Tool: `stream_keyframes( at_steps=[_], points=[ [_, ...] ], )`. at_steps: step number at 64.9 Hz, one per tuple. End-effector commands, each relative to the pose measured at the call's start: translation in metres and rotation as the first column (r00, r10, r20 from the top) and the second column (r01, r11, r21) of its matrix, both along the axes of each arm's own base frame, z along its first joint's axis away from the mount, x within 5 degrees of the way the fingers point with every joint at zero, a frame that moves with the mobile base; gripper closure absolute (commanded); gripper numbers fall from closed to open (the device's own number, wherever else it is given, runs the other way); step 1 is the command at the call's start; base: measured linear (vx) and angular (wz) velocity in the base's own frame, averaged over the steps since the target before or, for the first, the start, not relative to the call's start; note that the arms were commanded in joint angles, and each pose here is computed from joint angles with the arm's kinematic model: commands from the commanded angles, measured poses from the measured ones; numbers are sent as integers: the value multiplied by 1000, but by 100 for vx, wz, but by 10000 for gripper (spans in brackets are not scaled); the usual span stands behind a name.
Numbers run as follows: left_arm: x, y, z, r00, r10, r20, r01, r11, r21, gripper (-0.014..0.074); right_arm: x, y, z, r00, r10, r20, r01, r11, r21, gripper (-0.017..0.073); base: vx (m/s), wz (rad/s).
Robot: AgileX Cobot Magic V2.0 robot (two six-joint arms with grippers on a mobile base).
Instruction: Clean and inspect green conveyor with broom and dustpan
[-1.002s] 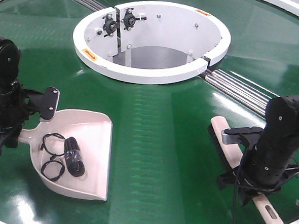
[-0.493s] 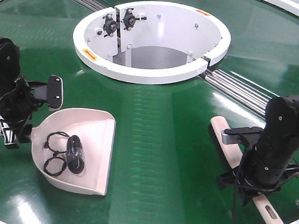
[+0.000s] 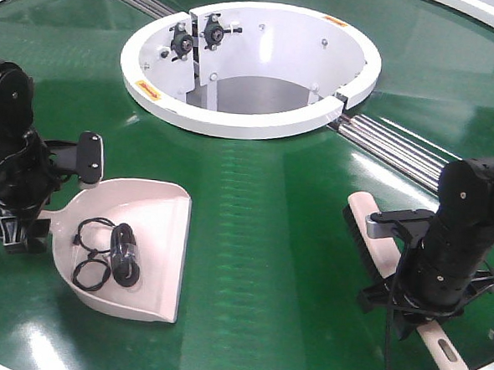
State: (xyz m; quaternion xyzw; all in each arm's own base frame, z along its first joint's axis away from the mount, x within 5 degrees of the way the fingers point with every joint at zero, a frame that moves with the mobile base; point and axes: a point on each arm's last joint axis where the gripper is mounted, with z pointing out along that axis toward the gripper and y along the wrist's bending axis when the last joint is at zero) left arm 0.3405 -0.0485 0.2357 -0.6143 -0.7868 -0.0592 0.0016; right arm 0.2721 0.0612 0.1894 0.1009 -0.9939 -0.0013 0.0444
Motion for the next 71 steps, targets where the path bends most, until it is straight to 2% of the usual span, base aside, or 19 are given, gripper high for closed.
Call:
stream_keyframes(
  at_steps=[1, 10, 21, 32, 43, 57, 65, 71],
  points=[
    [-5, 0, 25, 998, 4, 55, -4, 1000, 2, -57, 2, -2, 15, 998, 5, 59, -5, 1000, 7, 554, 0, 0],
    [-7, 0, 25, 999, 6, 36, -7, 1000, 5, -139, 2, -2, 15, 998, 5, 59, -5, 1000, 7, 554, 0, 0],
    [-12, 0, 35, 999, 13, 50, -13, 1000, -8, -117, 2, -2, 15, 998, 5, 61, -5, 1000, 8, 554, 0, 0],
    [-20, 1, 59, 987, 12, 157, -7, 999, -31, -64, 2, -2, 15, 998, 5, 61, -5, 1000, 8, 554, 0, 0],
    [-31, -2, 82, 966, 32, 256, -4, 994, -111, 10, 2, -2, 15, 998, 5, 62, -5, 1000, 8, 554, 0, 0],
    [-45, -11, 99, 960, 76, 268, -9, 970, -243, 101, 2, -2, 15, 998, 5, 62, -5, 1000, 8, 554, 0, 0],
    [-47, -12, 102, 960, 84, 268, -9, 963, -269, 136, 2, -2, 15, 998, 4, 62, -5, 1000, 9, 554, 0, 0],
    [-47, -12, 102, 960, 84, 268, -9, 963, -269, 161, 4, -1, 15, 997, 4, 83, -5, 1000, 12, 554, 0, 0]
  ],
)
